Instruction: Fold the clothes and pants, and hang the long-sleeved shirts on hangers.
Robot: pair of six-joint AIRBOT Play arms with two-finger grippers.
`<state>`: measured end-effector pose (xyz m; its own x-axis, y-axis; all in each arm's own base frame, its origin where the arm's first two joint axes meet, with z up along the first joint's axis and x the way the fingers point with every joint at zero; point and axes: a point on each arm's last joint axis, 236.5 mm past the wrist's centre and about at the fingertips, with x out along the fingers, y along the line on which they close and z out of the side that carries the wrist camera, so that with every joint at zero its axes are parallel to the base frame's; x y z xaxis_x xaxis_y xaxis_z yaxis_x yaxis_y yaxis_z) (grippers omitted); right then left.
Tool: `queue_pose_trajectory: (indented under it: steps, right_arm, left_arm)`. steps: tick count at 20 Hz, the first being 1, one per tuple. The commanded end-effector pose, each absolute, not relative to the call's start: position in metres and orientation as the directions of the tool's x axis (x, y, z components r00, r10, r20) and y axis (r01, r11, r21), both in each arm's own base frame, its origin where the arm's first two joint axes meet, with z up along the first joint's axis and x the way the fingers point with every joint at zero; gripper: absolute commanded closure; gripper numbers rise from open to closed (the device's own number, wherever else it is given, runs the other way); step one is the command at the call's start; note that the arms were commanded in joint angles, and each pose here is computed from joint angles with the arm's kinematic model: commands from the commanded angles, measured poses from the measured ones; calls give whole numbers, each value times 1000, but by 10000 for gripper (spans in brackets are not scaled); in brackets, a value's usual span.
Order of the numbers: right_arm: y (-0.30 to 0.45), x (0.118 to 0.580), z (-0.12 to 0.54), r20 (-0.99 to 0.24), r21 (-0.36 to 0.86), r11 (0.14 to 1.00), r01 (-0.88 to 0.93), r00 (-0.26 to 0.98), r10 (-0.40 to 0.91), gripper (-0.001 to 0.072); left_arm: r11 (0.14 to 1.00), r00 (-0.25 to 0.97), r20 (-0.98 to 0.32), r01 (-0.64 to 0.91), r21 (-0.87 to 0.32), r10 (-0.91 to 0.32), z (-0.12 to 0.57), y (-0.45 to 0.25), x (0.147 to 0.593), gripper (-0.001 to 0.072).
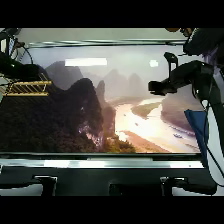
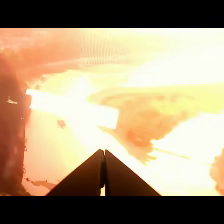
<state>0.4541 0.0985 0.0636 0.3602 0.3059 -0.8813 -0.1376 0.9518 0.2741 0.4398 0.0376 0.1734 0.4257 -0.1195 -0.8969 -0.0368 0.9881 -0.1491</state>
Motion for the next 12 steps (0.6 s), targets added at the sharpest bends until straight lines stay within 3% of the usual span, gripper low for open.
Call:
queue_pose_trajectory:
  steps: [1, 12]
  right_arm:
    - [106, 447, 61, -901, 219, 960, -176, 342, 268, 677]
    - [106, 438, 59, -913, 220, 959, -179, 307, 267, 678]
  left_arm:
    - [989, 411, -904, -32, -145, -120, 172, 38, 436, 689]
    - [989, 411, -904, -32, -145, -120, 172, 38, 436, 689]
